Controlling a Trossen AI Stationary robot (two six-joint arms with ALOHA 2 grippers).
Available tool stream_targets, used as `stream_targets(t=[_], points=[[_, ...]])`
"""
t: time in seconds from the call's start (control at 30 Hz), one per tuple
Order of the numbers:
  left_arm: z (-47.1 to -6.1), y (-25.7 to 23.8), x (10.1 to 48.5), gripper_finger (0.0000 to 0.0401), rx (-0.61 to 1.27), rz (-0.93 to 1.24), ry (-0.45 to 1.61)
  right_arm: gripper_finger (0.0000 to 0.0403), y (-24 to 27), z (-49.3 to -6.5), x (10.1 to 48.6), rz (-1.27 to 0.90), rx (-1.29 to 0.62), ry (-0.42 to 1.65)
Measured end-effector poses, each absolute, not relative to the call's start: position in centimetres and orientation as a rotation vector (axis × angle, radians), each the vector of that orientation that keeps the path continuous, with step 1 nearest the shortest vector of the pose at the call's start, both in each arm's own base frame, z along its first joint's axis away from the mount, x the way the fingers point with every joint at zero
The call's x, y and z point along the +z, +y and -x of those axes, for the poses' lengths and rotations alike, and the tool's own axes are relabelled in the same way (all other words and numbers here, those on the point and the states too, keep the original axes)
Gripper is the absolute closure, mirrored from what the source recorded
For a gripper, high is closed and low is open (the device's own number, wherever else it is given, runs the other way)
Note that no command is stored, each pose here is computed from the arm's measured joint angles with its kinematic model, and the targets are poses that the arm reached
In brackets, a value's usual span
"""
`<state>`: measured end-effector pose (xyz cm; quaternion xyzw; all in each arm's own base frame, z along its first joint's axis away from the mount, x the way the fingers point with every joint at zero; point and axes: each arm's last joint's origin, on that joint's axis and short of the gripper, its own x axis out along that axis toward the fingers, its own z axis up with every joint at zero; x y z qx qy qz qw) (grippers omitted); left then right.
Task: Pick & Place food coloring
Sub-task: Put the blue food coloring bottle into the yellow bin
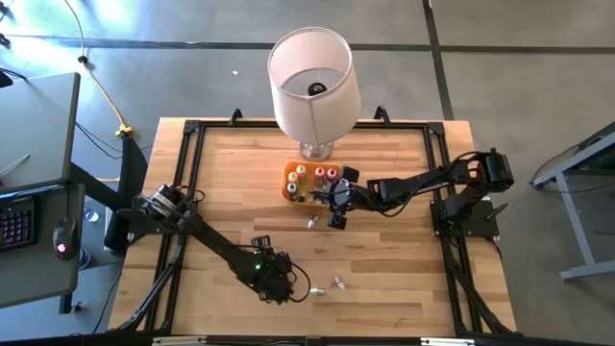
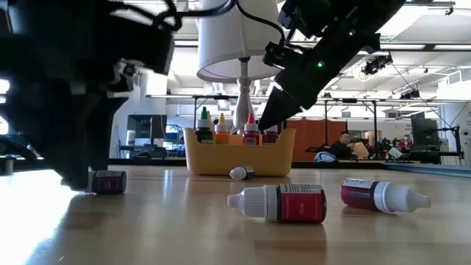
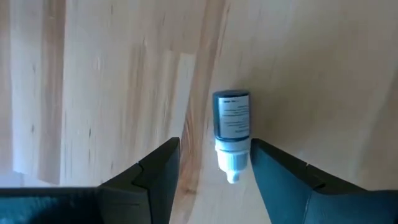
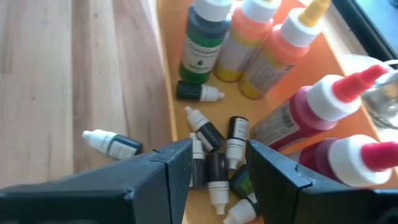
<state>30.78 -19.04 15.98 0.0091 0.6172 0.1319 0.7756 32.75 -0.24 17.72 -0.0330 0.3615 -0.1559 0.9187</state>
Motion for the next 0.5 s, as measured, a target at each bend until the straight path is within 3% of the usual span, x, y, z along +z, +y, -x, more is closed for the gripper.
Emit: stream_targets(t=[0.33, 0.5], points=[[-30.2, -18.6, 13.7, 0.0212, 0.231, -0.021, 1.302, 0.0261, -0.2, -32.8, 17.8, 0.064, -0.315, 0.736], [-30.2, -18.7, 13.7, 0.0248, 0.228, -0.016, 1.296, 0.0261, -0.2, -32.9, 17.9, 0.061, -0.312, 0.722]])
